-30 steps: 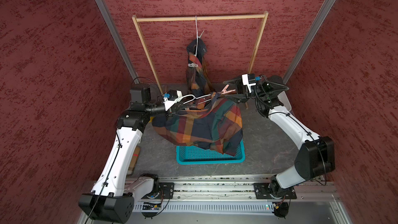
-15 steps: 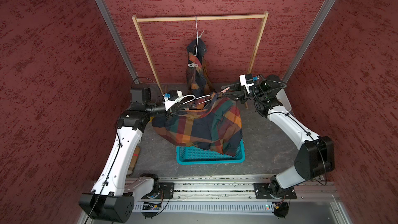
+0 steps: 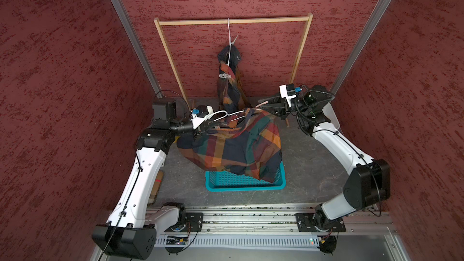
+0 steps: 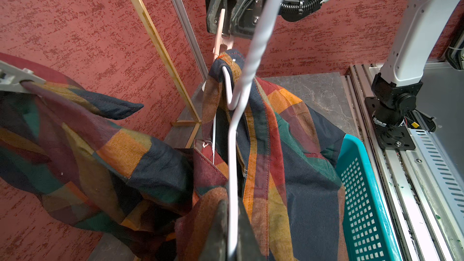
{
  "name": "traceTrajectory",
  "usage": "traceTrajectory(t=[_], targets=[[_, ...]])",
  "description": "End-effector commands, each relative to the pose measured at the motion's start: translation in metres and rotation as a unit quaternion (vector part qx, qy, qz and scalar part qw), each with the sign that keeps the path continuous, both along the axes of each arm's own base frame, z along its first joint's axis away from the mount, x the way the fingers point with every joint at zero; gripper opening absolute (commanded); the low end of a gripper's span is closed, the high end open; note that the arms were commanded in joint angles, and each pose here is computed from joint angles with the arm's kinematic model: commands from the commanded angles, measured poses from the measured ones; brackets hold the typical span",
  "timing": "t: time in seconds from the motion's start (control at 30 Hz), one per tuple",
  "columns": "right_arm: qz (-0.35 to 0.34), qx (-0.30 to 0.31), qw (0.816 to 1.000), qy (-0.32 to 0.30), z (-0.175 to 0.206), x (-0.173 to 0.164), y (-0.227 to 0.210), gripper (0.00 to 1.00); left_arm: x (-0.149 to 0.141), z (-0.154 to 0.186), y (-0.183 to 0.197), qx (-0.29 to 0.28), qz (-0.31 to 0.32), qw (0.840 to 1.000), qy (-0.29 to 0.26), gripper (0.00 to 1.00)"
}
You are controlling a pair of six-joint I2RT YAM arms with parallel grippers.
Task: Remove the clothespins securing long-sleeve shirts to the hanger
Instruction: Remove the clamp from the hanger, then place the clamp in the storage box.
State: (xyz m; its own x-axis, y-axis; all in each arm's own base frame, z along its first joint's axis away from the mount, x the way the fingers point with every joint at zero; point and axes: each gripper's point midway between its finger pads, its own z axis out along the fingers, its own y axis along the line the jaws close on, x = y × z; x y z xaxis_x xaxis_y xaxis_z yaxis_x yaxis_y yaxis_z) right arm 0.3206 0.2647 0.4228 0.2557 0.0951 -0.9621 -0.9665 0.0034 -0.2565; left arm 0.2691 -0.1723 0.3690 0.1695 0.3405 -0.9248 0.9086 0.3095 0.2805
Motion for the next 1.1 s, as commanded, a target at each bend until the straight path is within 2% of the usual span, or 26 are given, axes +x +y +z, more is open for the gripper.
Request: traceTrajectory(t=[0.0, 0.13, 0.23, 0.37, 0.57, 0.77, 0.93, 1.07], targets=[[-0.032, 0.014, 0.999, -0.012, 0.025, -0.004, -0.004, 0.00, 0.002, 0.000, 0.000, 0.007, 0.003, 1.000, -0.009, 0.00], [-0.128, 0.028, 0.991, -0.008, 0.045, 0.008, -0.027, 0.00, 0.004, -0.002, 0.000, 0.007, 0.011, 1.000, -0.010, 0.00], [-0.228, 0.050, 0.972, 0.022, 0.052, 0.025, -0.057, 0.00, 0.004, 0.001, 0.001, 0.003, 0.018, 1.000, -0.019, 0.00], [-0.391, 0.060, 0.915, 0.078, 0.033, 0.058, -0.103, 0.00, 0.003, 0.006, 0.000, -0.006, 0.020, 0.999, -0.029, 0.00], [-0.518, 0.081, 0.831, 0.188, -0.022, 0.088, -0.181, 0.00, 0.004, 0.005, -0.003, -0.009, 0.015, 1.000, -0.023, 0.00], [-0.599, 0.088, 0.746, 0.277, -0.086, 0.125, -0.258, 0.00, -0.001, 0.006, -0.004, -0.009, 0.012, 1.000, -0.026, 0.00], [-0.650, 0.075, 0.690, 0.308, -0.133, 0.161, -0.304, 0.00, -0.002, 0.004, -0.005, -0.007, 0.011, 1.000, -0.021, 0.00], [-0.673, 0.079, 0.654, 0.337, -0.169, 0.184, -0.338, 0.00, -0.002, 0.002, -0.007, -0.005, 0.010, 1.000, -0.020, 0.00]])
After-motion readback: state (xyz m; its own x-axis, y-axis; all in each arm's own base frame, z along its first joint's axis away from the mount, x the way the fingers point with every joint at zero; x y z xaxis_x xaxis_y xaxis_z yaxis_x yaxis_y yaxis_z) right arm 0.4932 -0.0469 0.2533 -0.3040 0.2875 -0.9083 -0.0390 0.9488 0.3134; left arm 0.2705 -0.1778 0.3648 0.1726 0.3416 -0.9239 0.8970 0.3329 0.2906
